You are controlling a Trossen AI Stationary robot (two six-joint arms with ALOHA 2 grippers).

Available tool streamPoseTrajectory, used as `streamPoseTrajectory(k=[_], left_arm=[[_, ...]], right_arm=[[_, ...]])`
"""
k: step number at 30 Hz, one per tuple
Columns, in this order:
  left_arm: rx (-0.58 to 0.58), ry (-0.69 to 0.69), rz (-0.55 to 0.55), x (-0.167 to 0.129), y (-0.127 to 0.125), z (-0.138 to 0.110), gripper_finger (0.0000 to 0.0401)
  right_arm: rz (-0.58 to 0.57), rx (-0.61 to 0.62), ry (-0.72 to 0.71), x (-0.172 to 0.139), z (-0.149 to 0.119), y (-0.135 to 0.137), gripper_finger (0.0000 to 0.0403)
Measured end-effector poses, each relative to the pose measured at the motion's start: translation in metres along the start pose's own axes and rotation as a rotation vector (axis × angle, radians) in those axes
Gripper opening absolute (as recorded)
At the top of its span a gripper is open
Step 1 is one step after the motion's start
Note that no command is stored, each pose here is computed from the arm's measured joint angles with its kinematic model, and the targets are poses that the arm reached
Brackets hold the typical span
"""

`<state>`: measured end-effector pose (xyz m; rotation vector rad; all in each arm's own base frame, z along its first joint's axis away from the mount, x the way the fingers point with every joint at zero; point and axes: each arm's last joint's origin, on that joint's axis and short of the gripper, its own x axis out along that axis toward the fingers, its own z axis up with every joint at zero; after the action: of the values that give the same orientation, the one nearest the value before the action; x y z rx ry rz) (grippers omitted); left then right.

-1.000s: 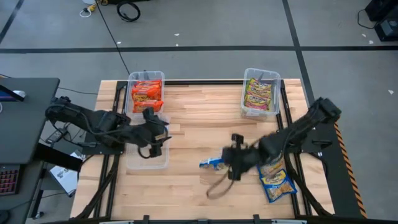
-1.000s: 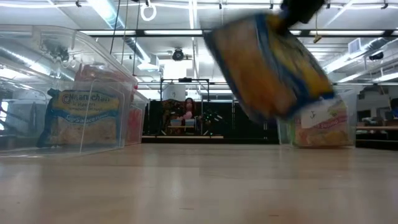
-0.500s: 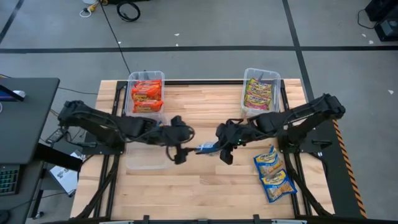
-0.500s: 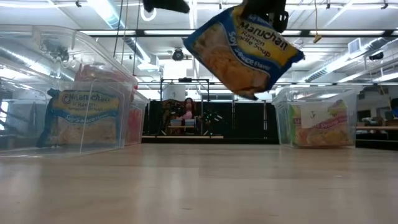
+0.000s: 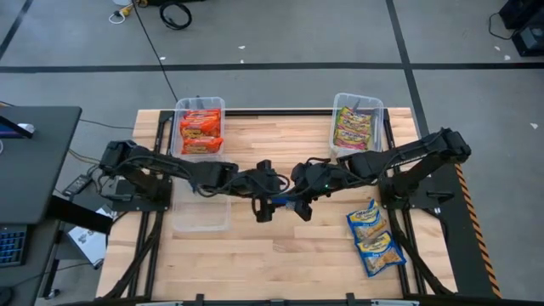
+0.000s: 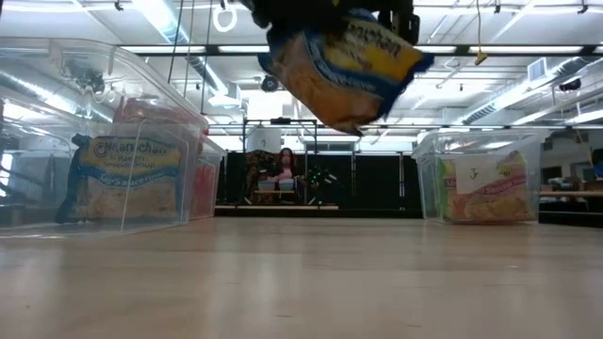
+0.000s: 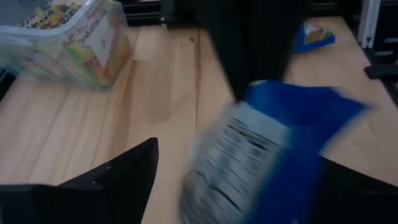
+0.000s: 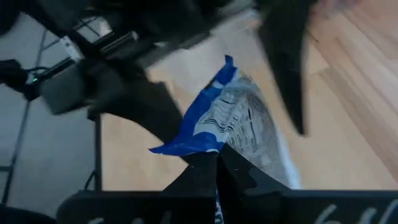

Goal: Sort Maruchan noodles
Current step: Put the blue noodle pack into the bottom transparent bin

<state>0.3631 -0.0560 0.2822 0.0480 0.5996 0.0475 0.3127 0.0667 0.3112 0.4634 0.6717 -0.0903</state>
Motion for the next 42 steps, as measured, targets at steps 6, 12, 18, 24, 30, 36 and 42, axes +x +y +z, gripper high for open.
streamPoseTrajectory(k=[6,12,18,24,30,36,42], left_arm=[[0.038,-0.023,-0.021,0.007,0.008,0.001,0.0289],[0.133,-0.021,-0.02,0.003,0.01,0.003,0.0183],[0.07,0.053,-0.017,-0.039,0.017,0.004,0.0054],[-0.059,0.081,0.014,-0.112,0.028,0.003,0.0053],[-0.184,0.079,0.085,-0.183,0.029,-0.011,0.0057],[-0.291,0.168,0.162,-0.218,0.024,-0.041,0.0052],[-0.378,0.109,0.201,-0.204,0.02,-0.088,0.0053]], right_arm=[[0.028,-0.009,-0.04,0.001,0.006,0.0,0.0003],[0.03,-0.039,-0.104,-0.003,0.011,0.001,0.0023],[0.063,-0.08,-0.2,-0.033,0.02,0.004,0.0092],[0.054,-0.146,-0.305,-0.068,0.027,0.003,0.0136],[0.011,-0.143,-0.329,-0.079,0.027,0.0,0.0139],[-0.008,-0.122,-0.284,-0.069,0.024,-0.001,0.0139],[-0.014,-0.117,-0.25,-0.061,0.02,0.0,0.0139]])
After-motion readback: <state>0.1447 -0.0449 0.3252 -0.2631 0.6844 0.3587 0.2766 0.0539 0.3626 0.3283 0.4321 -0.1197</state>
